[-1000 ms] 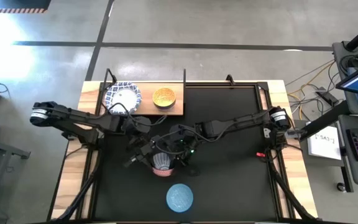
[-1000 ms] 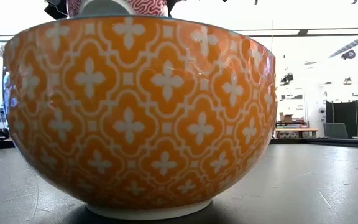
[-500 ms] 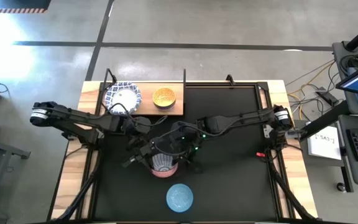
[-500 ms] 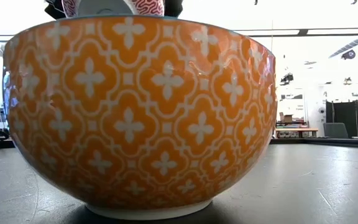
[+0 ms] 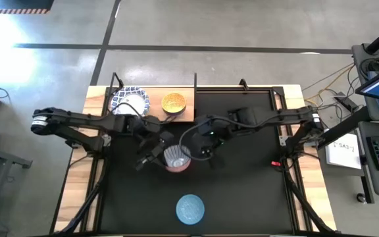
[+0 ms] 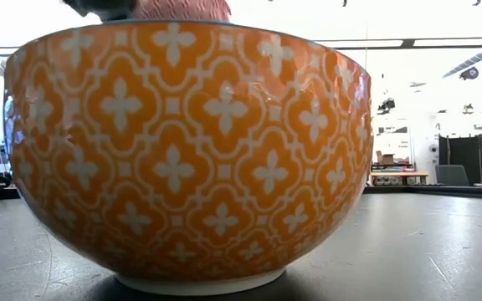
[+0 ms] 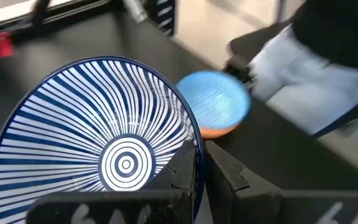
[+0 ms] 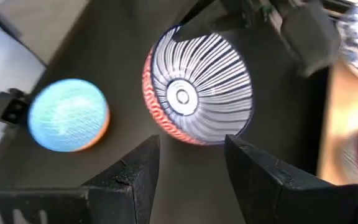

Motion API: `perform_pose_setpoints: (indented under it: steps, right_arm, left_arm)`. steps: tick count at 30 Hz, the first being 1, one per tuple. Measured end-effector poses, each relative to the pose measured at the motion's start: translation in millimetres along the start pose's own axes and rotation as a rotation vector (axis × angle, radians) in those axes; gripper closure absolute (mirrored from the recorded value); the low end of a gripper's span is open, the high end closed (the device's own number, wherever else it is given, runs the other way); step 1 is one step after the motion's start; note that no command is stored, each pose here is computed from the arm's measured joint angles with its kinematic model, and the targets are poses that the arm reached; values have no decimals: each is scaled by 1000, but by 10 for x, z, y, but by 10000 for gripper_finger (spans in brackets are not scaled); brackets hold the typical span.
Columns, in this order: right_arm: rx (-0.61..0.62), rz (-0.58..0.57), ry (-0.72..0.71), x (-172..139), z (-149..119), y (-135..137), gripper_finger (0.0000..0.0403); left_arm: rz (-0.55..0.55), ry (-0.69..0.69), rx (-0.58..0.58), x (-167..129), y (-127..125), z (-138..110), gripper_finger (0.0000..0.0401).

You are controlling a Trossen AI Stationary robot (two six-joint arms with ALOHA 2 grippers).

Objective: Place and stack bowls onto a shelf
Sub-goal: Stack the dark blue patterned bowl on top of the yellow patterned bowl on the shelf

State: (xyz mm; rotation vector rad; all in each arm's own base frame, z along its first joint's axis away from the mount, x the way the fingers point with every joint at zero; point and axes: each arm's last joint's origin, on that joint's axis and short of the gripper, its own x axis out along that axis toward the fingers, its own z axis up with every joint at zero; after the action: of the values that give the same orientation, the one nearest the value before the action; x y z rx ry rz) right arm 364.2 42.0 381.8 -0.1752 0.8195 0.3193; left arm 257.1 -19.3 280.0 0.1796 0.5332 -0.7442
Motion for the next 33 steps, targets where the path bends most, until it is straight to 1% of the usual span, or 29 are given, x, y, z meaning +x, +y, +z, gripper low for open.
perform_pose_setpoints:
  steps: [4,7,9,15,20,24,27,29,33]
  right_arm:
    - [49,-76,51,-108,-92,-11,235]
    - [97,-121,93,-127,-174,-14,237]
    - [127,-135,115,-118,-227,-10,239]
    - [194,-129,191,12,-374,1,240]
    - [222,-125,245,143,-488,7,245]
    - [239,-122,287,227,-582,17,248]
    - [249,-120,315,281,-647,22,248]
    - [261,-121,326,308,-670,23,248]
    - [262,-120,334,322,-688,25,250]
  left_arm:
    - [110,94,43,-175,82,94,399]
    - [214,154,53,-295,173,102,399]
    - [286,191,44,-362,251,56,399]
    - [515,276,12,-632,520,-95,399]
    - [672,296,-69,-896,776,-265,399]
    - [731,315,-159,-989,967,-436,399]
    - [709,355,-221,-922,1075,-572,399]
    - [693,377,-218,-868,1122,-624,399]
    - [703,372,-201,-829,1193,-650,398]
